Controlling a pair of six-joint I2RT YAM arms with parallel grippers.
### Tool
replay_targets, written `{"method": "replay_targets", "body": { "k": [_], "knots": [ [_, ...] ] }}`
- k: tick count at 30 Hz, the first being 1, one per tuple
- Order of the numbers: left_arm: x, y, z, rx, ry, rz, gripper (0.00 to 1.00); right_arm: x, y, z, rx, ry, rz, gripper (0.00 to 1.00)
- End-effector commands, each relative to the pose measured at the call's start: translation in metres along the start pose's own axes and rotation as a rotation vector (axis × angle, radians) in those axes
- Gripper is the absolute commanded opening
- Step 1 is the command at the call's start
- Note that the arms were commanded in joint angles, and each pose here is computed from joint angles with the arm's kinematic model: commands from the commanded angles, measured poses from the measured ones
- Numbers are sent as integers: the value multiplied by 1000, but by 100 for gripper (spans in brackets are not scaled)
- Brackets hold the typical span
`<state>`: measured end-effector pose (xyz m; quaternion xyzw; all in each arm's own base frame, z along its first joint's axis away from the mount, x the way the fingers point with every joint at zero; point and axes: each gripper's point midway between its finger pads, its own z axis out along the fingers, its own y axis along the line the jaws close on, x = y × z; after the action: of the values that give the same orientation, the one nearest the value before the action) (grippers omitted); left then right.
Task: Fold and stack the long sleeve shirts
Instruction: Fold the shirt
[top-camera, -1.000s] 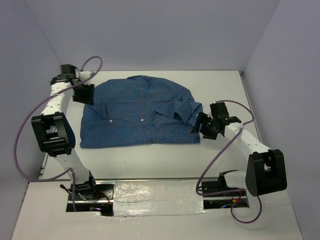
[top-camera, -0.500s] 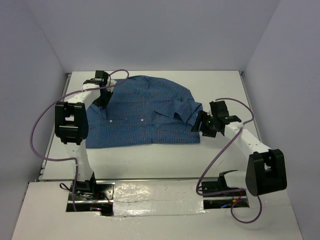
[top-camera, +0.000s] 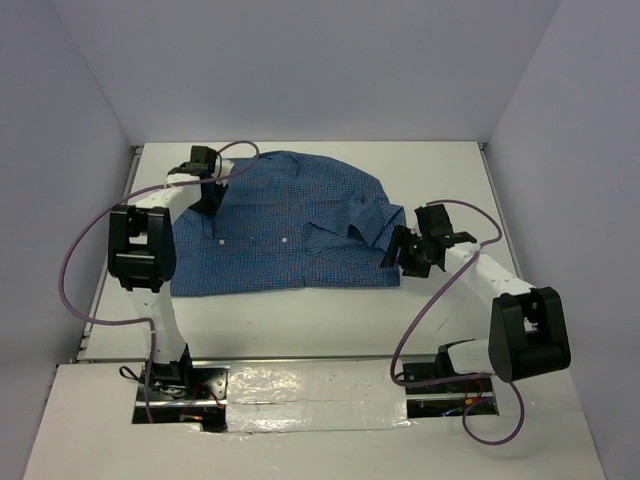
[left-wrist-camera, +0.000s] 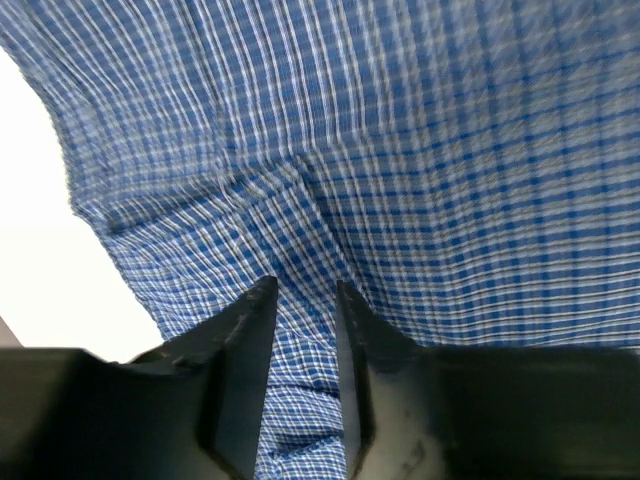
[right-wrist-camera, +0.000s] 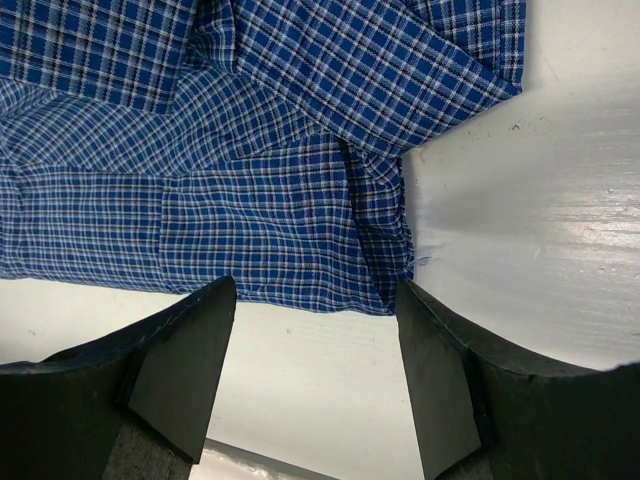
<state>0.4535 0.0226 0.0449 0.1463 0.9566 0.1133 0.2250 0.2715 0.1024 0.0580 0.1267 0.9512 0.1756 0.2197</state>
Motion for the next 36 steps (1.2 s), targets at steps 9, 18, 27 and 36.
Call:
{"method": "replay_targets", "body": {
  "k": [9,18,27,36],
  "knots": [
    [-27,5,15,-85,9,39,47,-7,4,-1,-13,-35,-33,72],
    [-22,19,21,-169,42,77,41,-15,15,-2,-55,-45,-25,72],
    [-19,24,-6,-181,-24,23,0,-12,11,-2,-47,-51,-29,72],
    [40,36,-20,-148,85,-1,0,-10,10,-5,-49,-62,-32,72]
  ]
}}
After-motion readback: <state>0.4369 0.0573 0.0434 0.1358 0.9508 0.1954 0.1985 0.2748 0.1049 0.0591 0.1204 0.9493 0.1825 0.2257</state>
